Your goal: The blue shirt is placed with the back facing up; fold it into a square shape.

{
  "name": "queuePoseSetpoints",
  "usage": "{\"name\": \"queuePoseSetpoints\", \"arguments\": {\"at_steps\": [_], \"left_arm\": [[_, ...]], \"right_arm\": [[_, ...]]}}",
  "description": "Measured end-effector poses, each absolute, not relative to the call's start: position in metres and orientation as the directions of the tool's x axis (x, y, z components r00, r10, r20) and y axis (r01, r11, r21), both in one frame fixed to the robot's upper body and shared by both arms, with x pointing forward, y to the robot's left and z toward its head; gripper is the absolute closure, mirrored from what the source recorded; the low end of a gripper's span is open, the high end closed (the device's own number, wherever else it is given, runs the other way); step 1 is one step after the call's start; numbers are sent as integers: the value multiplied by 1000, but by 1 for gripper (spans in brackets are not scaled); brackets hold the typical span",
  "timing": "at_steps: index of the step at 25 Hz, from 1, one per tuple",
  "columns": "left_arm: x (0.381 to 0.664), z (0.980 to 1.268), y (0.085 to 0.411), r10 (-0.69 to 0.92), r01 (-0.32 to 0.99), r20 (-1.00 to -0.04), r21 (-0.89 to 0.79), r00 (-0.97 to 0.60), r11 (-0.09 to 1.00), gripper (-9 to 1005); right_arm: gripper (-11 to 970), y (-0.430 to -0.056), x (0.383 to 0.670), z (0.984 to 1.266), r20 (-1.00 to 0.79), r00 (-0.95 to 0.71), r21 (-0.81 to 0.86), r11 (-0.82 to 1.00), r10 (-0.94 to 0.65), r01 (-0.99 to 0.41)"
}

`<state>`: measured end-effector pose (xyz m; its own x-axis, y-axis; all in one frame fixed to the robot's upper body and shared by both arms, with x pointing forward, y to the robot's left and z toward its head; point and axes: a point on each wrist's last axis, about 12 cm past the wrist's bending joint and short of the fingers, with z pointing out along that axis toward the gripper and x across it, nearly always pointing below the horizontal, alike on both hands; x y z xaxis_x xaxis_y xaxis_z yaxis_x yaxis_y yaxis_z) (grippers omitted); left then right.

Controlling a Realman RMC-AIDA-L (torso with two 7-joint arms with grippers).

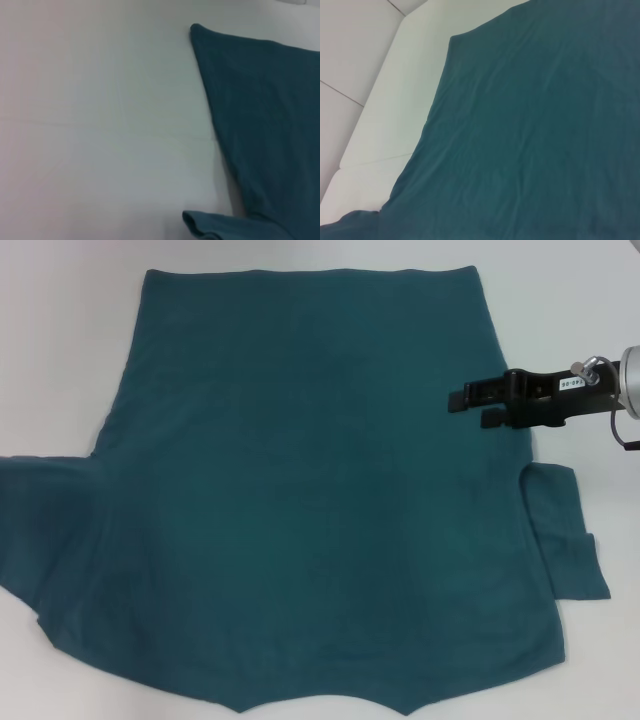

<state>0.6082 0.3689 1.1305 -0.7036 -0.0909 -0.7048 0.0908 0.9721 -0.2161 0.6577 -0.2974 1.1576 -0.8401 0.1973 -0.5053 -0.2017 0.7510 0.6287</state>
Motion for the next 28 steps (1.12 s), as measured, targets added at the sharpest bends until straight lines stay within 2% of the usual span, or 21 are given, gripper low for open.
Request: {"name": "queuePoseSetpoints", "arguments": {"at_steps": [4, 9, 16, 21, 28], "left_arm": [[611, 1136, 362, -85, 118, -691, -241, -718, 963, 995], [609, 1138, 344, -111, 141, -626, -340, -772, 930, 995], [611, 1145, 321, -211, 72, -487, -499, -847, 864, 994], [623, 1137, 293, -229, 58, -426, -561, -875, 826, 995], [638, 1131, 267, -225, 66, -417, -579, -881, 813, 995]], "right_arm": [[242, -298, 657, 1157, -504, -841, 629, 751, 197, -201], [242, -297, 657, 1157, -501, -844, 631, 749, 192, -203], [242, -294, 655, 1155, -498, -847, 633, 745, 187, -209], [241, -292, 655, 1154, -499, -847, 633, 745, 183, -212], [241, -291, 656, 1154, -499, -848, 632, 744, 179, -215]]}}
